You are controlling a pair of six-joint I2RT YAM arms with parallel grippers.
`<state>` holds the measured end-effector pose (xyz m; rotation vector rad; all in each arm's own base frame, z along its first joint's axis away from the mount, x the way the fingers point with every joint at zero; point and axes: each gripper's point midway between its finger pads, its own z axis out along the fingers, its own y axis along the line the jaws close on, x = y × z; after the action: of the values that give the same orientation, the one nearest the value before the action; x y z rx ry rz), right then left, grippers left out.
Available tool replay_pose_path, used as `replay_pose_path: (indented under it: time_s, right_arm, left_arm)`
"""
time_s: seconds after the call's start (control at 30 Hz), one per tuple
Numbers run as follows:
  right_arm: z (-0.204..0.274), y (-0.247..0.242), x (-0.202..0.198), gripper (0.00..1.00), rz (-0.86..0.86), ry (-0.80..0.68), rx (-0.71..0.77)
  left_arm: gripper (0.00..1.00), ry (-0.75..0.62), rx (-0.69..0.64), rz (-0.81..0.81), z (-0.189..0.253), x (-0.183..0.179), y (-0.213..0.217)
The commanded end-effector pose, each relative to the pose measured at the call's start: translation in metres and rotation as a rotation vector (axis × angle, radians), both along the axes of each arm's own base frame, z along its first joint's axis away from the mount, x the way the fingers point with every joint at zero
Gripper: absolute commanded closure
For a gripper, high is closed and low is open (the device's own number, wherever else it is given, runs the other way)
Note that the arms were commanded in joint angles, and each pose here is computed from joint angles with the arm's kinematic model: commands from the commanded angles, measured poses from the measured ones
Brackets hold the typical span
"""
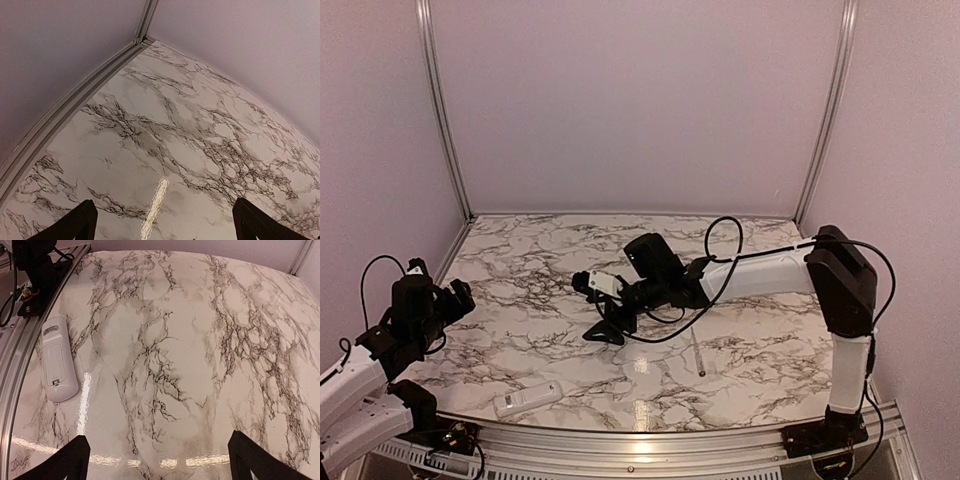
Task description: Unload the batteries from the remote control
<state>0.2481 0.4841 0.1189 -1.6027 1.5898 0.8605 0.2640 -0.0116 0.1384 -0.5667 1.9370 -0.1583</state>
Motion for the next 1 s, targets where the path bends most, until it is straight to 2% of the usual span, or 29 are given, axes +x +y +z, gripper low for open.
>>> replay_pose_path:
  time_s: [0.0,0.57,0.97]
  right_arm:
    - [-0.023,0.015,-0.033,0.06,0.139,0.022,-0.083]
    - [-0.051,0.074,-0.132,0.12,0.447,-0.001,-0.021]
    - [-0.076,0.093,-0.132,0.24,0.444,0.023,-0.018]
  left_arm:
    - [0.01,0.016,0.005,0.017,-0.007,-0.005,0.004]
    - [0.01,0.014,0.006,0.019,-0.008,-0.003,0.003]
    - [0.01,0.020,0.008,0.014,-0.010,-0.002,0.002]
